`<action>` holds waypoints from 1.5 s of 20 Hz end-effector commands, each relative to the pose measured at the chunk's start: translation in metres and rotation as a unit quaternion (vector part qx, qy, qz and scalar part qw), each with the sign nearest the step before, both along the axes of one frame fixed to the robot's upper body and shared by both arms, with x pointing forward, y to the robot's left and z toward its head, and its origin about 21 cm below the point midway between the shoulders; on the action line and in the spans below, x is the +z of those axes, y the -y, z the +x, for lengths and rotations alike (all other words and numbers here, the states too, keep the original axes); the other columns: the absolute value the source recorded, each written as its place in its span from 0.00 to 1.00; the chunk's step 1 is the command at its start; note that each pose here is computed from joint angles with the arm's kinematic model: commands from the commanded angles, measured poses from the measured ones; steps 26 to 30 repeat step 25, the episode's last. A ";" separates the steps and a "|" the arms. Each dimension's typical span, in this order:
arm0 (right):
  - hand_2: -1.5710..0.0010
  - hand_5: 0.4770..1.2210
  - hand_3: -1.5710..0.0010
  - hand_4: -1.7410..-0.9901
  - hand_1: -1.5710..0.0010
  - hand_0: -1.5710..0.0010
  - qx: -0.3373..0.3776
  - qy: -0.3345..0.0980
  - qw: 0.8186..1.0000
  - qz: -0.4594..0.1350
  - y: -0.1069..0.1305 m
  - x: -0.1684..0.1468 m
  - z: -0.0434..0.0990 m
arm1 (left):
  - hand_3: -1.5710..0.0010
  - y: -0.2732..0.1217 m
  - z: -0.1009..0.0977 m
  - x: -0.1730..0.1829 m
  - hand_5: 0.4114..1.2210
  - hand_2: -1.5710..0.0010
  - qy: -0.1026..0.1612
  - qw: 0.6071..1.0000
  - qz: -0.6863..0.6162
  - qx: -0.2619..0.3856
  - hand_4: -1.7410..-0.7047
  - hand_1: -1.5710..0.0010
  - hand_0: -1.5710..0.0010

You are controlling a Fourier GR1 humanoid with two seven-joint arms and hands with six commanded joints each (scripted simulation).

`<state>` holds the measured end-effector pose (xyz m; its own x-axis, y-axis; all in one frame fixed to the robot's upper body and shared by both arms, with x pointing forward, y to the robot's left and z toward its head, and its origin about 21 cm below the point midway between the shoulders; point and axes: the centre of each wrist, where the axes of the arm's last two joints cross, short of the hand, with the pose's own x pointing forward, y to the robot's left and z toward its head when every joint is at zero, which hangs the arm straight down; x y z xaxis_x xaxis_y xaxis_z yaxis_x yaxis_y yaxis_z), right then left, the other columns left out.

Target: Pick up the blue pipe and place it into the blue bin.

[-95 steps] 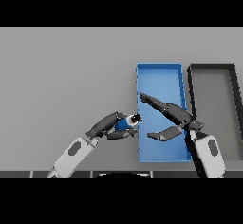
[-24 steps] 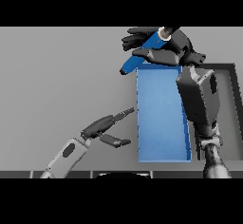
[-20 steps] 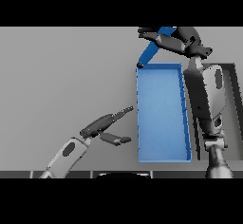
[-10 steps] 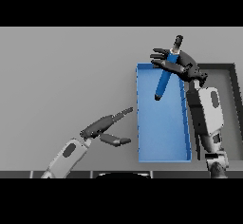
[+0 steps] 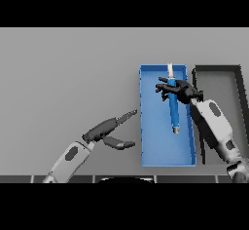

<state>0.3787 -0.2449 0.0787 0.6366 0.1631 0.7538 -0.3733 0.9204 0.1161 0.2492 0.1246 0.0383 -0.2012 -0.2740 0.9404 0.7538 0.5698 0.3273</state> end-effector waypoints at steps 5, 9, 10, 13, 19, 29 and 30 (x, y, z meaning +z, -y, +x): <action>0.81 0.74 0.85 0.71 0.81 0.78 0.064 -0.031 0.995 -0.063 -0.011 -0.002 -0.006 | 1.00 0.002 -0.001 0.003 0.05 1.00 0.001 1.000 0.002 0.003 0.82 1.00 1.00; 0.92 0.51 0.94 0.81 0.92 0.91 0.104 0.005 0.985 -0.140 -0.011 -0.010 -0.007 | 1.00 -0.001 -0.001 0.003 0.05 1.00 0.005 1.000 -0.007 0.003 0.81 1.00 1.00; 0.94 0.46 0.95 0.82 0.94 0.93 0.105 0.014 0.984 -0.144 -0.010 -0.011 -0.007 | 1.00 0.000 0.000 0.003 0.05 1.00 0.002 1.000 -0.003 0.002 0.81 1.00 1.00; 0.97 0.35 0.97 0.82 0.97 0.96 0.097 0.017 0.984 -0.149 -0.010 -0.017 -0.004 | 1.00 0.003 0.002 0.001 0.06 1.00 -0.003 1.000 -0.008 0.001 0.80 1.00 1.00; 0.99 0.27 0.99 0.82 0.99 0.99 0.090 0.025 0.985 -0.142 -0.008 -0.014 -0.006 | 1.00 0.002 0.001 0.001 0.07 1.00 -0.003 1.000 -0.010 0.001 0.79 1.00 1.00; 0.99 0.27 1.00 0.82 0.99 0.99 0.102 0.030 0.985 -0.134 -0.008 -0.016 -0.003 | 1.00 0.003 -0.002 0.002 0.07 1.00 -0.006 1.000 -0.013 -0.001 0.79 1.00 1.00; 0.99 0.27 1.00 0.82 0.99 0.99 0.102 0.030 0.985 -0.134 -0.008 -0.016 -0.003 | 1.00 0.003 -0.002 0.002 0.07 1.00 -0.006 1.000 -0.013 -0.001 0.79 1.00 1.00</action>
